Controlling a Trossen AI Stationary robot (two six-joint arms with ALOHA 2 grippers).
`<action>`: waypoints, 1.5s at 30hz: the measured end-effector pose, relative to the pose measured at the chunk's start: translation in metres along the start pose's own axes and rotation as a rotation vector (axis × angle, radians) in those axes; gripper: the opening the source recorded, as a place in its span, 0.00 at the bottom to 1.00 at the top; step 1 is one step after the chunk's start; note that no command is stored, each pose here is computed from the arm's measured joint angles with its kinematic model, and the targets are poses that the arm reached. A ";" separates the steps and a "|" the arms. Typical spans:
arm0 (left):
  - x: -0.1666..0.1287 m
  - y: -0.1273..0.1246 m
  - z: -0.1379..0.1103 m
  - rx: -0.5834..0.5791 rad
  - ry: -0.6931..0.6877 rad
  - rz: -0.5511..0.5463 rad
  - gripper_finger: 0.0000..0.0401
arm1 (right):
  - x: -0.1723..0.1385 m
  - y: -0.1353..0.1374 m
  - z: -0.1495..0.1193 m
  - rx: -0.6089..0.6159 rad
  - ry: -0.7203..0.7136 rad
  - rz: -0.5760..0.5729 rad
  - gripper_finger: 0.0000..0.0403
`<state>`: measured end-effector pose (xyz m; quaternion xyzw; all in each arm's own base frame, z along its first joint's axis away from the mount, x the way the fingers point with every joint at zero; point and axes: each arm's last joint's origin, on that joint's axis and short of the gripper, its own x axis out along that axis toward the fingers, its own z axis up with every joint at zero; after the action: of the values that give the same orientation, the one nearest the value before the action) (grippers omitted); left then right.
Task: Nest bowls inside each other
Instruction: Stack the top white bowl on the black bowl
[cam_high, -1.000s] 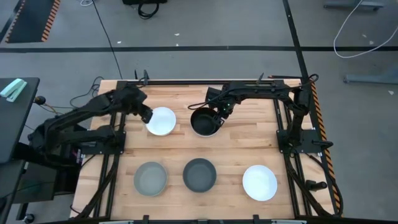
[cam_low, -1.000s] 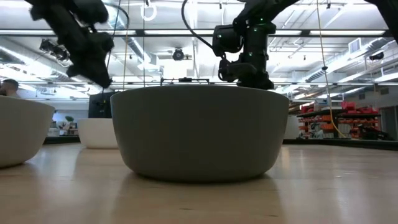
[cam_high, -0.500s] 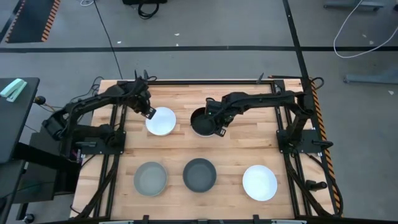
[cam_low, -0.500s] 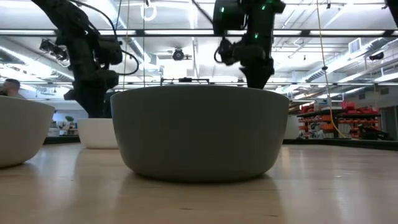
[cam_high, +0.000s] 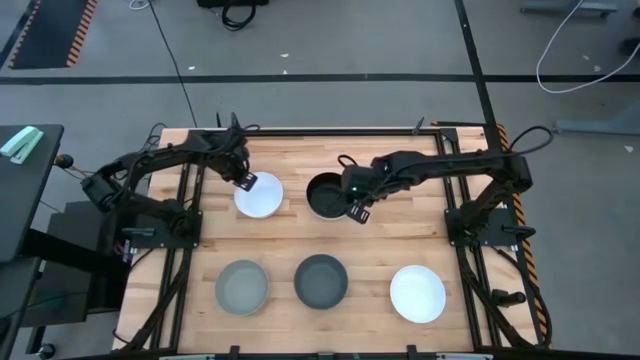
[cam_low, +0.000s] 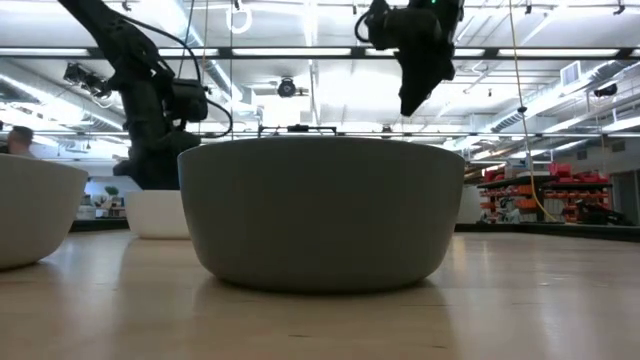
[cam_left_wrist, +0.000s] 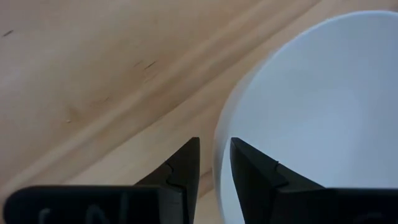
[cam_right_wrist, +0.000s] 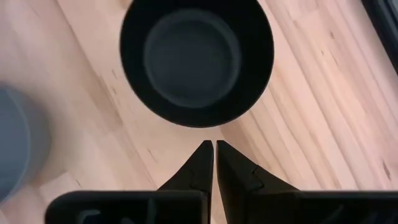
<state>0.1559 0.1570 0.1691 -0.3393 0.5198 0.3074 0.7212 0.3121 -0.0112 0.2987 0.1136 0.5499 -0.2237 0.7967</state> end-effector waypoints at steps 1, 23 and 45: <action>0.002 0.000 0.001 -0.001 0.007 0.002 0.24 | -0.002 0.001 -0.001 -0.002 -0.007 0.001 0.07; 0.011 0.001 0.008 -0.002 -0.025 -0.007 0.04 | -0.037 0.026 -0.021 -0.102 -0.143 0.032 0.07; -0.073 -0.084 0.053 0.205 -0.149 -0.101 0.02 | -0.051 0.061 -0.046 -0.220 -0.227 -0.010 0.05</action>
<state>0.2314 0.1446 0.2657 -0.2655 0.4757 0.2404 0.8034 0.2881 0.0733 0.3252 -0.0031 0.4779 -0.1775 0.8603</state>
